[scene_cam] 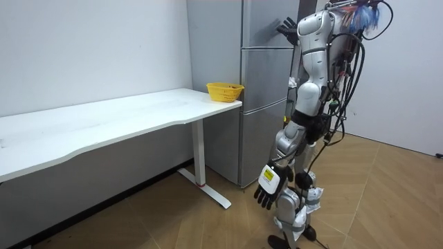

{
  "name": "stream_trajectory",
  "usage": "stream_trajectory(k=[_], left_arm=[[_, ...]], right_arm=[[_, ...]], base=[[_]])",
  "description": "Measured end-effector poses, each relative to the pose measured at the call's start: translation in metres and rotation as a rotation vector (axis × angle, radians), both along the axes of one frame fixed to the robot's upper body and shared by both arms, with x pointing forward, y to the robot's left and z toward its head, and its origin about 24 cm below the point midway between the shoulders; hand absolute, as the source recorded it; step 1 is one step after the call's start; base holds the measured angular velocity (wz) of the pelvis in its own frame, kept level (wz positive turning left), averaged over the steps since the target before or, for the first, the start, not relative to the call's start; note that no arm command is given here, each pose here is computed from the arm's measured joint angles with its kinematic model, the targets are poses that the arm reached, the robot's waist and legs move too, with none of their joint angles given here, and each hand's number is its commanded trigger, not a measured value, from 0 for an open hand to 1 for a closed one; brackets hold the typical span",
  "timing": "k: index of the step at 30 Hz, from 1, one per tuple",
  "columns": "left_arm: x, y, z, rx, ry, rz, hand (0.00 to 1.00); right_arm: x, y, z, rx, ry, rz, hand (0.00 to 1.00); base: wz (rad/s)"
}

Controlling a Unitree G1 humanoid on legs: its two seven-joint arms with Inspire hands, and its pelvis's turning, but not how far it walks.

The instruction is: Retrieve from the upper fridge

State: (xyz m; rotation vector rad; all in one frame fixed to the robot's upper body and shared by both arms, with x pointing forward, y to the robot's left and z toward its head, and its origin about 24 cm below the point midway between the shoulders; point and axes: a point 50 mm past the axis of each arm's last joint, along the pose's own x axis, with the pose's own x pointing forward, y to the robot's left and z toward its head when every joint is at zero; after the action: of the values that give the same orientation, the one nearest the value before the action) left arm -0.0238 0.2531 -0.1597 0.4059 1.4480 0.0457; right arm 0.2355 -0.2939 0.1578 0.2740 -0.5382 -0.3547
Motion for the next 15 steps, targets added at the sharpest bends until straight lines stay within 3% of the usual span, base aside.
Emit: stream_trajectory(k=[11, 15], left_arm=[[0.005, 0.003, 0.001, 0.025, -0.039, 0.002, 0.00], [0.005, 0.007, 0.003, 0.037, -0.052, 0.029, 0.00]], right_arm=[[-0.004, 0.000, 0.009, -0.050, -0.005, -0.107, 0.00], [-0.013, -0.011, 0.015, -0.156, 0.007, -0.311, 0.00]], base=[[0.02], [0.03]])
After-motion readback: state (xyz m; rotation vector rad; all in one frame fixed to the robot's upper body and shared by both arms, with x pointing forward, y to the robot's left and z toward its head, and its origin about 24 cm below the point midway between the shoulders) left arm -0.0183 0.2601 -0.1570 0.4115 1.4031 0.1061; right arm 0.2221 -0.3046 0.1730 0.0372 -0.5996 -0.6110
